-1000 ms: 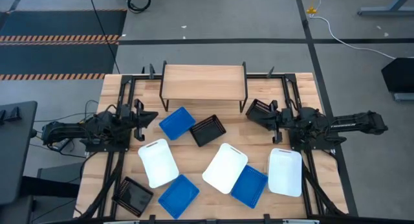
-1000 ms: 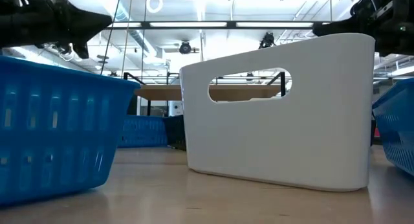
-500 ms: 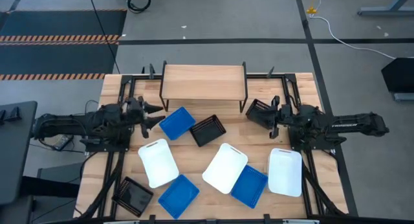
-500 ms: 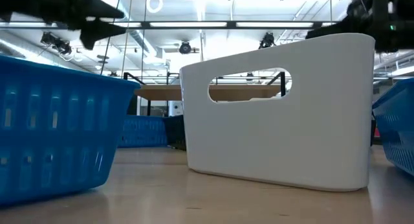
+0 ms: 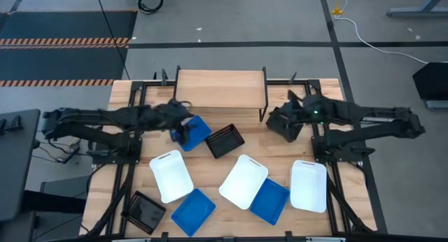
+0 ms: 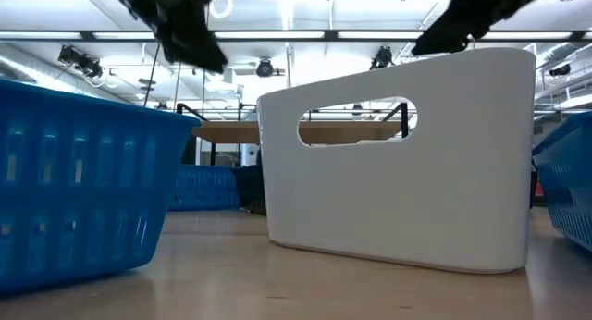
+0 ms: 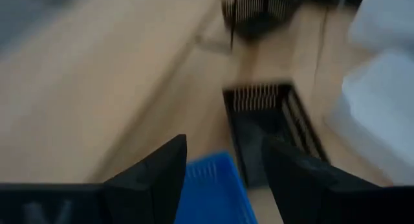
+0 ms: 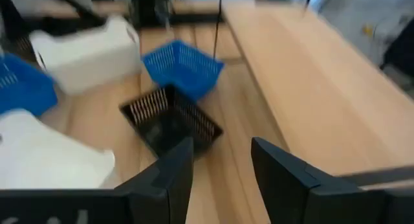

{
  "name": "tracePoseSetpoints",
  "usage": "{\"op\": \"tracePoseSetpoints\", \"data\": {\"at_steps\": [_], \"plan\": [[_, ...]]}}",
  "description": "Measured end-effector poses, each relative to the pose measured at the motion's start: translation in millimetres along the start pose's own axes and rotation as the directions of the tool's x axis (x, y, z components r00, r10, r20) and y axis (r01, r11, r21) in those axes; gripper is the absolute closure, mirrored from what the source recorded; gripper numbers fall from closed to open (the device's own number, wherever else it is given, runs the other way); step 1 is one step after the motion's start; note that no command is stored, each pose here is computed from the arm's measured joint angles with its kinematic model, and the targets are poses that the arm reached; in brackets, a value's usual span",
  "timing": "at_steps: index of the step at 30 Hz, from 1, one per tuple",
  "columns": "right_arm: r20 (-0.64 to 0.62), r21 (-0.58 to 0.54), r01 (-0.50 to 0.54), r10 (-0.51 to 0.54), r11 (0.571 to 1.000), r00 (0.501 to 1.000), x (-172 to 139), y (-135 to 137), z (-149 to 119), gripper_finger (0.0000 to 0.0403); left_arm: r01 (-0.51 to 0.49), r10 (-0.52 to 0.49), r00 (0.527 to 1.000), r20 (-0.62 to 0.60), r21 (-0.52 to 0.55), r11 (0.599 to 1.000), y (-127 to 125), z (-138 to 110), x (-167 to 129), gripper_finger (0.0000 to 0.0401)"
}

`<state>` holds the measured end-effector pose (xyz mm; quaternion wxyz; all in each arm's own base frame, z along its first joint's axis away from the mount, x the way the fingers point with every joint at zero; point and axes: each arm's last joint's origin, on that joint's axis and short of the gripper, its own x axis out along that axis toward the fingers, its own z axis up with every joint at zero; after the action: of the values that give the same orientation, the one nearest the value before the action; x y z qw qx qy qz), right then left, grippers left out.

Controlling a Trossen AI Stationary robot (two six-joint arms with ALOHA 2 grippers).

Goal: Stack baskets on shelf by color
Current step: Put the top right black bin on the shelf

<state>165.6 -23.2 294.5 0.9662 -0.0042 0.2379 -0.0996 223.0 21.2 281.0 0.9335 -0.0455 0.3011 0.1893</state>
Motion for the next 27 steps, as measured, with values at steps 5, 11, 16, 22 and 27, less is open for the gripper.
{"op": "tracePoseSetpoints", "data": {"at_steps": [5,11,16,22,27], "plan": [[-0.145,0.032,-0.013,0.018,0.999,0.989,20.3,3.7,16.7,0.0239,0.034,-0.036,0.982,-0.185,-0.015,0.999,-15.4,-2.6,21.8,0.0195],[-0.193,0.058,-0.063,0.074,0.996,0.978,57.7,17.9,21.8,0.0237,0.055,-0.036,0.948,-0.316,0.051,0.997,-30.7,-10.8,29.5,0.0196],[-0.261,0.086,-0.054,0.075,0.995,0.962,91.2,24.8,12.0,0.0235,0.050,-0.012,0.918,-0.397,0.086,0.995,-31.9,-18.8,27.7,0.0197],[-0.291,0.060,-0.061,0.076,0.996,0.954,125.1,30.3,1.3,0.0235,0.032,0.010,0.891,-0.453,0.085,0.996,-29.7,-24.3,25.0,0.0199],[-0.297,-0.057,-0.114,0.092,0.992,0.950,141.1,39.0,-5.0,0.0235,0.058,-0.012,0.890,-0.456,0.086,0.995,-33.6,-25.0,23.9,0.0198]]}}
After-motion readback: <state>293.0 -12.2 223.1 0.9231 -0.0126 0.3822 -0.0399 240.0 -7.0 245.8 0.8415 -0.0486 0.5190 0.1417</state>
